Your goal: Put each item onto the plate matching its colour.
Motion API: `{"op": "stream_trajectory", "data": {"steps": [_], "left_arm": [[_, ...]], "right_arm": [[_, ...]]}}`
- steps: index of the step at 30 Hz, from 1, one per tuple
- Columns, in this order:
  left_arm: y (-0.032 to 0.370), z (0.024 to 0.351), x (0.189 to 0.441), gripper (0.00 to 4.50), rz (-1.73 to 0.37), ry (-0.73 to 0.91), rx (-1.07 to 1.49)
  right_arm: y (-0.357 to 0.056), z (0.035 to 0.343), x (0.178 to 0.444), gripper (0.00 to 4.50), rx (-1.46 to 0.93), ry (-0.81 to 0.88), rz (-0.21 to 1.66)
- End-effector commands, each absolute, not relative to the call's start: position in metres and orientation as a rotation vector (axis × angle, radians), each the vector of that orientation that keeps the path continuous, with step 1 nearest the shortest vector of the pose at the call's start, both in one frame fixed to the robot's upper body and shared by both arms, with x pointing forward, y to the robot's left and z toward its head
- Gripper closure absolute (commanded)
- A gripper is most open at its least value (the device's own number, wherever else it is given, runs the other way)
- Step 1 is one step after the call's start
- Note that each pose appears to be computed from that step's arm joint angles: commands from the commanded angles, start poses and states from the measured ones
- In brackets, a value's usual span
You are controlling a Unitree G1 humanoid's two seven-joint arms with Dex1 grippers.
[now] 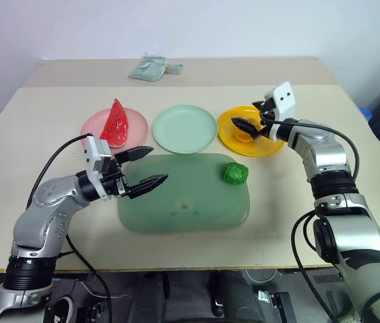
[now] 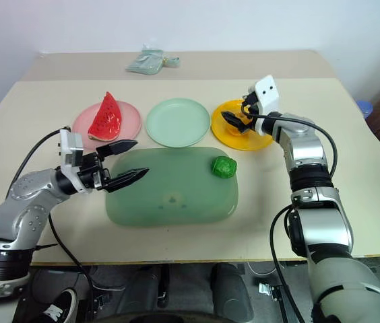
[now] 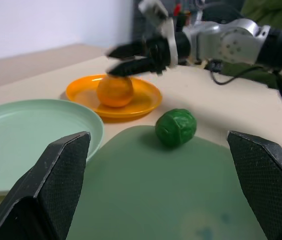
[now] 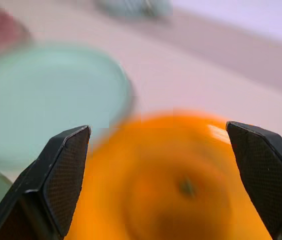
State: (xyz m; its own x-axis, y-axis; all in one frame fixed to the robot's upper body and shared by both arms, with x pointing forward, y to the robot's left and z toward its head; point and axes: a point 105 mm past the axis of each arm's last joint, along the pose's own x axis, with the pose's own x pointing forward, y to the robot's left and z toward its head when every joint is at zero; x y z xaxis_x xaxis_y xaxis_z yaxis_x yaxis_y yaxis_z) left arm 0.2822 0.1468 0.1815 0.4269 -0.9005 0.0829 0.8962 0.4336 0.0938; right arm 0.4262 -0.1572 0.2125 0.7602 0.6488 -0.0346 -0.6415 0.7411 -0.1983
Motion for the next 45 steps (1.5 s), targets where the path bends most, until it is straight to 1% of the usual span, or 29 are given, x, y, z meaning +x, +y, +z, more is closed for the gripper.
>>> {"op": "stream_trajectory", "data": {"steps": [1, 4, 7, 10, 14, 19, 22, 24, 25, 28, 32, 33, 35, 37, 39, 41, 45], "left_arm": [[0.151, 0.192, 0.271, 0.00, -1.177, -0.150, 0.067], [0.154, 0.187, 0.267, 0.00, -1.208, -0.116, 0.088], [0.155, 0.183, 0.264, 0.00, -1.230, -0.088, 0.105], [0.155, 0.174, 0.262, 0.00, -1.241, -0.048, 0.135], [0.154, 0.174, 0.262, 0.00, -1.246, -0.051, 0.132], [0.155, 0.174, 0.263, 0.00, -1.239, -0.056, 0.132], [0.154, 0.174, 0.262, 0.00, -1.235, -0.060, 0.130], [0.154, 0.173, 0.262, 0.00, -1.231, -0.061, 0.126], [0.154, 0.173, 0.262, 0.00, -1.229, -0.063, 0.125], [0.154, 0.173, 0.263, 0.00, -1.224, -0.066, 0.121], [0.156, 0.176, 0.266, 0.00, -1.196, -0.087, 0.115], [0.158, 0.178, 0.268, 0.00, -1.175, -0.099, 0.113], [0.161, 0.182, 0.274, 0.00, -1.134, -0.126, 0.120], [0.166, 0.184, 0.283, 0.00, -1.065, -0.144, 0.125], [0.171, 0.182, 0.292, 0.00, -1.008, -0.130, 0.136], [0.177, 0.178, 0.301, 0.00, -0.940, -0.113, 0.157], [0.184, 0.171, 0.311, 0.00, -0.843, -0.081, 0.162]], "right_arm": [[-0.141, 0.215, 0.384, 0.04, -0.222, -0.033, 0.981], [-0.135, 0.200, 0.358, 0.04, -0.237, 0.042, 1.100], [-0.134, 0.185, 0.345, 0.04, -0.288, 0.114, 1.142], [-0.136, 0.166, 0.343, 0.04, -0.363, 0.180, 1.127], [-0.149, 0.135, 0.349, 0.04, -0.444, 0.292, 1.066], [-0.153, 0.119, 0.347, 0.04, -0.465, 0.342, 1.073], [-0.150, 0.126, 0.349, 0.85, -0.405, 0.329, 1.071], [-0.146, 0.131, 0.348, 1.80, -0.382, 0.314, 1.090], [-0.144, 0.136, 0.349, 2.19, -0.382, 0.283, 1.087], [-0.138, 0.147, 0.353, 2.19, -0.336, 0.235, 1.080], [-0.119, 0.168, 0.352, 2.19, -0.259, 0.155, 1.131], [-0.110, 0.173, 0.355, 2.19, -0.256, 0.128, 1.130], [-0.095, 0.180, 0.362, 2.19, -0.276, 0.073, 1.114], [-0.081, 0.189, 0.378, 2.19, -0.284, 0.005, 1.043], [-0.067, 0.195, 0.394, 2.19, -0.250, -0.022, 0.978], [-0.052, 0.196, 0.404, 2.19, -0.307, -0.065, 0.940], [-0.030, 0.191, 0.423, 2.19, -0.317, -0.069, 0.879]]}}
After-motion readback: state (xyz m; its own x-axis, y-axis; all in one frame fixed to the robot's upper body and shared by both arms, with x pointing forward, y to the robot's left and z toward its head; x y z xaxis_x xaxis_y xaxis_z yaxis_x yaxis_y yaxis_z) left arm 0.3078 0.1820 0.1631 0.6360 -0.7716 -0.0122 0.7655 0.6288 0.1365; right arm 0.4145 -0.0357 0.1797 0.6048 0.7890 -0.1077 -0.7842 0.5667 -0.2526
